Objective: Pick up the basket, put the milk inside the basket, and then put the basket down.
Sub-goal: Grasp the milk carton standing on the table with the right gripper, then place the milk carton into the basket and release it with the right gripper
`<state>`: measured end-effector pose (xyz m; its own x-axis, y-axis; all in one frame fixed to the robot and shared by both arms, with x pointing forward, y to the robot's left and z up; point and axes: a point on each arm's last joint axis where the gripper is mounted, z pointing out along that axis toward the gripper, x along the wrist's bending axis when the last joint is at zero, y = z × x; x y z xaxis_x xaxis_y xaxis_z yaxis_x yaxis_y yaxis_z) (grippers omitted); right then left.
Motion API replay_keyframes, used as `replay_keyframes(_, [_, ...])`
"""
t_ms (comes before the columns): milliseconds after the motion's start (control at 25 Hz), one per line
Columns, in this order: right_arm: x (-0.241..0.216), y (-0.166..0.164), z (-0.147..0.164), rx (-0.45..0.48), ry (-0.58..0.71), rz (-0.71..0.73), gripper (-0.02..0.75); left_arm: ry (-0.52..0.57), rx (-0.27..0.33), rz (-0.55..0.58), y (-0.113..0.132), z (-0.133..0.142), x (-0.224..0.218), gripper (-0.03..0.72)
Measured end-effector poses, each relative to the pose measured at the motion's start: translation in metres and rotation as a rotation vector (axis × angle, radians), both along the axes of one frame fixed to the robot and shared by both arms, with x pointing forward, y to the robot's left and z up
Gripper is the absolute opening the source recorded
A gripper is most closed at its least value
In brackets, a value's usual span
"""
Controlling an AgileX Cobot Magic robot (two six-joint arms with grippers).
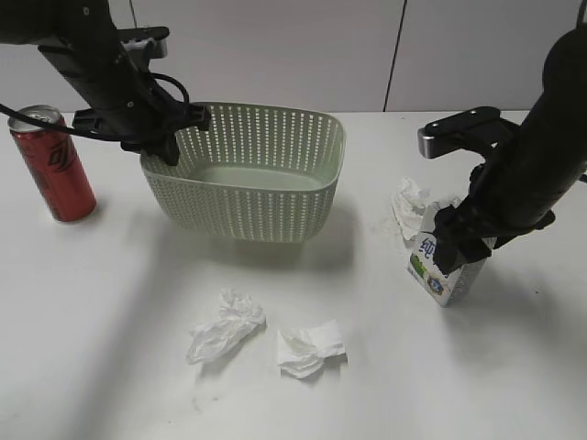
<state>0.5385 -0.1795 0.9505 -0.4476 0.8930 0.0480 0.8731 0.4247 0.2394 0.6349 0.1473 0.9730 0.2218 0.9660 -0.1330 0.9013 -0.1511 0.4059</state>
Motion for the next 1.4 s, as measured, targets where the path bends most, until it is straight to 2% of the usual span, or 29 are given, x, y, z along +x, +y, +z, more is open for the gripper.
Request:
replay_keyframes(240, [0.008,0.003,-0.023,-0.006,0.016,-0.01,0.582,0.0,0.0,0.0,0.0,0.0,0.0,0.0])
replay_keyframes(320, [0.008,0.003,-0.024,-0.001,0.015,-0.016,0.527,0.0,0.0,0.0,0.0,0.0,0.0,0.0])
replay_keyframes(480, [0.008,0.004,-0.025,0.003,0.022,-0.021,0.347,0.0,0.0,0.0,0.0,0.0,0.0,0.0])
replay_keyframes(520, [0.008,0.004,-0.025,0.005,0.023,-0.022,0.328,0.0,0.001,0.0,0.0,0.0,0.0,0.0])
replay_keyframes(760, [0.007,0.005,-0.018,0.008,0.067,-0.025,0.326,0.0,0.001,0.0,0.0,0.0,0.0,0.0])
replay_keyframes(880, [0.01,0.007,0.005,0.02,0.062,-0.017,0.325,0.0,0.001,0.0,0.0,0.0,0.0,0.0])
replay_keyframes(1160, [0.027,0.026,0.089,0.065,0.004,0.046,0.323,0.0,0.001,0.0,0.0,0.0,0.0,0.0])
replay_keyframes(1400, [0.032,0.065,0.164,0.148,-0.171,0.154,0.323,0.0,0.0,0.0,0.0,0.0,0.0,0.0])
